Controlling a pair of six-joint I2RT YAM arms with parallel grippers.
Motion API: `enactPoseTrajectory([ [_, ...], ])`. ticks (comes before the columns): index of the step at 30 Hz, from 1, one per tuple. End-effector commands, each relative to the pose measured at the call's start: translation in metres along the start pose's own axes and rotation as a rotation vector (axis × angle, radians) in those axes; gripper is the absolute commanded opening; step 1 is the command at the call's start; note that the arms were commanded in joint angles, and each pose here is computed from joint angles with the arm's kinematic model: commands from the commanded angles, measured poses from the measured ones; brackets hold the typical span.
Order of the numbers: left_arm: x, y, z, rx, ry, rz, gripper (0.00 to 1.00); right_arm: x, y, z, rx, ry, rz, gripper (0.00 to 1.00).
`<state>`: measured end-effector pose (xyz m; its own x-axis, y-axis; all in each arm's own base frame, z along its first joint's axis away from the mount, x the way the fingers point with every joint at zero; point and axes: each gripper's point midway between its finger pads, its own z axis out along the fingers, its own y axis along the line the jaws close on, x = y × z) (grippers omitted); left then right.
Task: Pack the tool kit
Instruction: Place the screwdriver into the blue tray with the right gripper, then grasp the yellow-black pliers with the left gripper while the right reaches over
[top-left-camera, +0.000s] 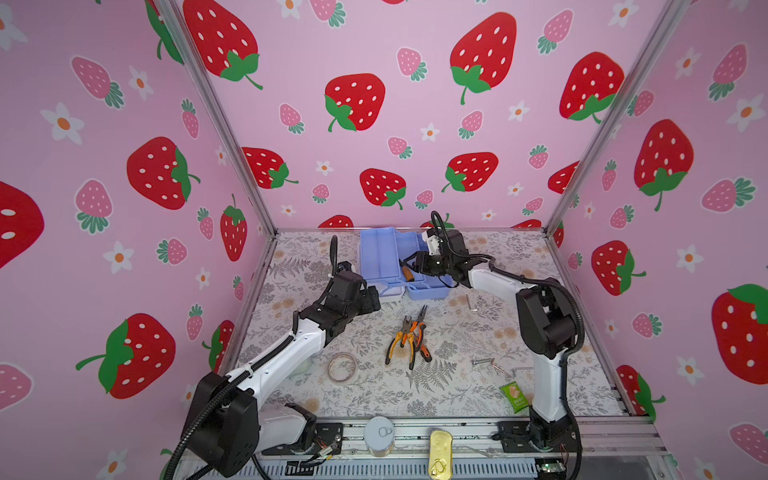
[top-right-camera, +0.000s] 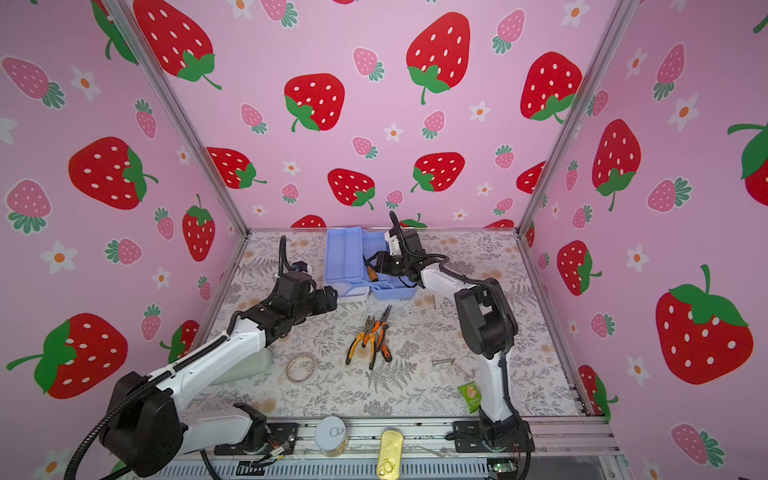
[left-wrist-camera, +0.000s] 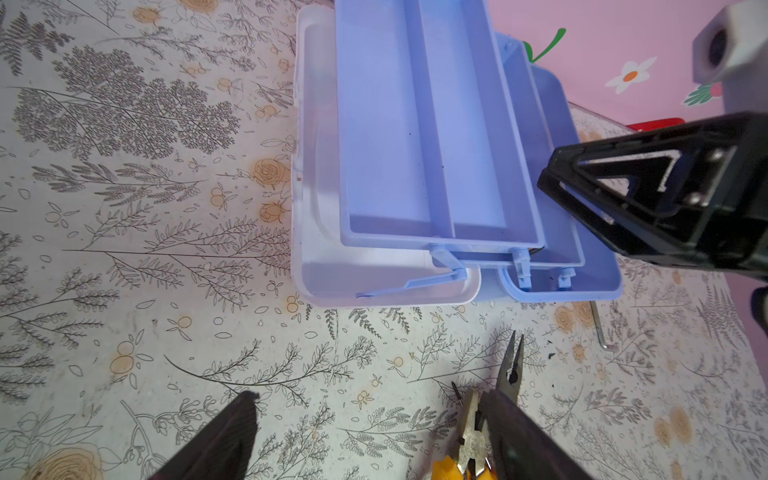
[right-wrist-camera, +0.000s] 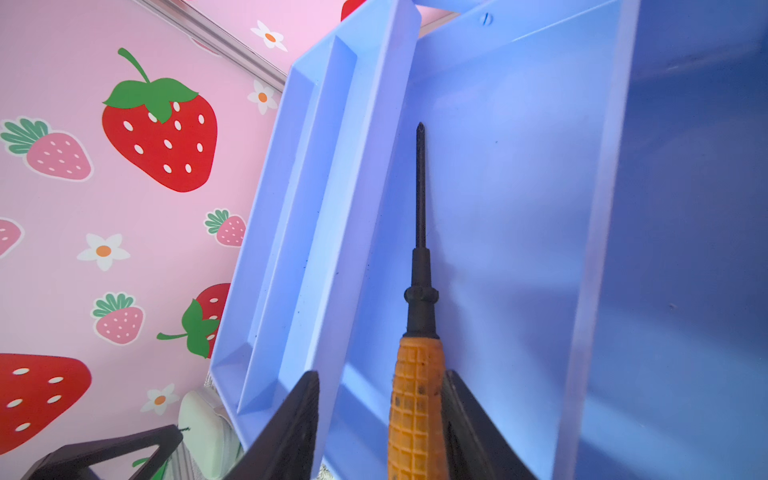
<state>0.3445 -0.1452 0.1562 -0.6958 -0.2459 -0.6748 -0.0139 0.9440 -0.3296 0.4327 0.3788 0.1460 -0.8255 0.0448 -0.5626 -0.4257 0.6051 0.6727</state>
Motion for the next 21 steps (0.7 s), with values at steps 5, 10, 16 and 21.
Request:
enactPoseTrajectory([
  [5,0.034,-0.003,0.004,0.043,0.094,0.016,0.72,-0.008,0.006,-0.061,0.161,-0.138,-0.176,0.43],
  [10,0.060,-0.007,-0.002,0.042,0.131,0.074,0.76,0.024,-0.010,-0.092,0.272,-0.147,-0.216,0.38],
  [16,0.093,-0.011,0.003,0.008,0.201,0.116,0.78,0.076,-0.028,-0.107,0.319,-0.064,-0.248,0.42],
  [21,0.109,-0.023,0.007,0.020,0.256,0.124,0.76,0.100,-0.011,-0.111,0.180,-0.056,-0.271,0.42],
])
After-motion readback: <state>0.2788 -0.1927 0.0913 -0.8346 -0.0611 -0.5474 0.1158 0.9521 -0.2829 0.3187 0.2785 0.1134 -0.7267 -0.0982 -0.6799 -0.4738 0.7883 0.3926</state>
